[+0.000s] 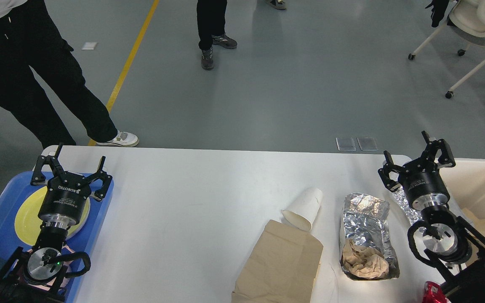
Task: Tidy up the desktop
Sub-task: 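Raise the right gripper up and away from the foil wrappers, then move the right gripper over the brown paper bag and lower it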
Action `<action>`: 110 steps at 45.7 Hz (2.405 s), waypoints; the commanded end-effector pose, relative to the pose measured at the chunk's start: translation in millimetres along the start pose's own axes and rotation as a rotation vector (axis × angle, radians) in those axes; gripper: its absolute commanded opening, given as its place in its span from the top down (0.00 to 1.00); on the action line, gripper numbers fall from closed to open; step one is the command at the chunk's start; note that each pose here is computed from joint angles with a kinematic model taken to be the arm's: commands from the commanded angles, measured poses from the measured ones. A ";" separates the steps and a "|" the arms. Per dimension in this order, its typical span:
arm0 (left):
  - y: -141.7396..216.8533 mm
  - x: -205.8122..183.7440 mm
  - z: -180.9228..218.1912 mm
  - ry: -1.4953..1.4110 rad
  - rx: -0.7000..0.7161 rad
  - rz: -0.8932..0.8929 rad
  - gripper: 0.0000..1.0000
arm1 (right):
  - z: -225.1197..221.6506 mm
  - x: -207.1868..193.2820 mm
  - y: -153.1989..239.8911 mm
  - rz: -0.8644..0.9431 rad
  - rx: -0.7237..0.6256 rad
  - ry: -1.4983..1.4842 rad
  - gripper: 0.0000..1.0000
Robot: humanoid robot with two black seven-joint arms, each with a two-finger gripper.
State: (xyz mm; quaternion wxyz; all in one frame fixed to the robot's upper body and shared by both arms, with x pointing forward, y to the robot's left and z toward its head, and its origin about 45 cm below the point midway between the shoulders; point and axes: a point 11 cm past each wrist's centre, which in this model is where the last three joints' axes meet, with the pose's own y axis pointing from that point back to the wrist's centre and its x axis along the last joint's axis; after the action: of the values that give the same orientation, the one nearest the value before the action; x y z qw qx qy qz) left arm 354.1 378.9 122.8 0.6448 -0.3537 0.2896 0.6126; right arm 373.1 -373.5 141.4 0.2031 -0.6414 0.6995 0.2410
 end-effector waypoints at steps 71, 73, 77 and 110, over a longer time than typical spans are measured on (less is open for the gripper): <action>0.0 0.0 0.3 -0.001 0.000 0.000 0.04 | -127.7 -267.0 115.7 -0.851 -1.520 1.747 0.00; 0.0 -0.1 0.3 0.000 0.000 -0.002 0.04 | -127.9 -267.0 115.3 -0.849 -1.516 1.748 0.00; 0.0 -0.3 0.1 0.000 0.001 -0.003 0.04 | -127.8 -266.0 114.7 -0.845 -1.516 1.747 0.00; 0.0 -0.5 0.3 0.000 0.000 -0.005 0.04 | 76.4 -142.0 134.7 -0.830 -1.642 1.464 0.00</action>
State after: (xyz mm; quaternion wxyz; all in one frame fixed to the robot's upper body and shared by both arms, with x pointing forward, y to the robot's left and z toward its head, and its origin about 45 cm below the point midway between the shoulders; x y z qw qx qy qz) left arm 354.1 378.7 123.2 0.6462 -0.3542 0.2893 0.6109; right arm 264.6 -208.6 213.5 -0.6495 -0.7531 0.0093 0.1042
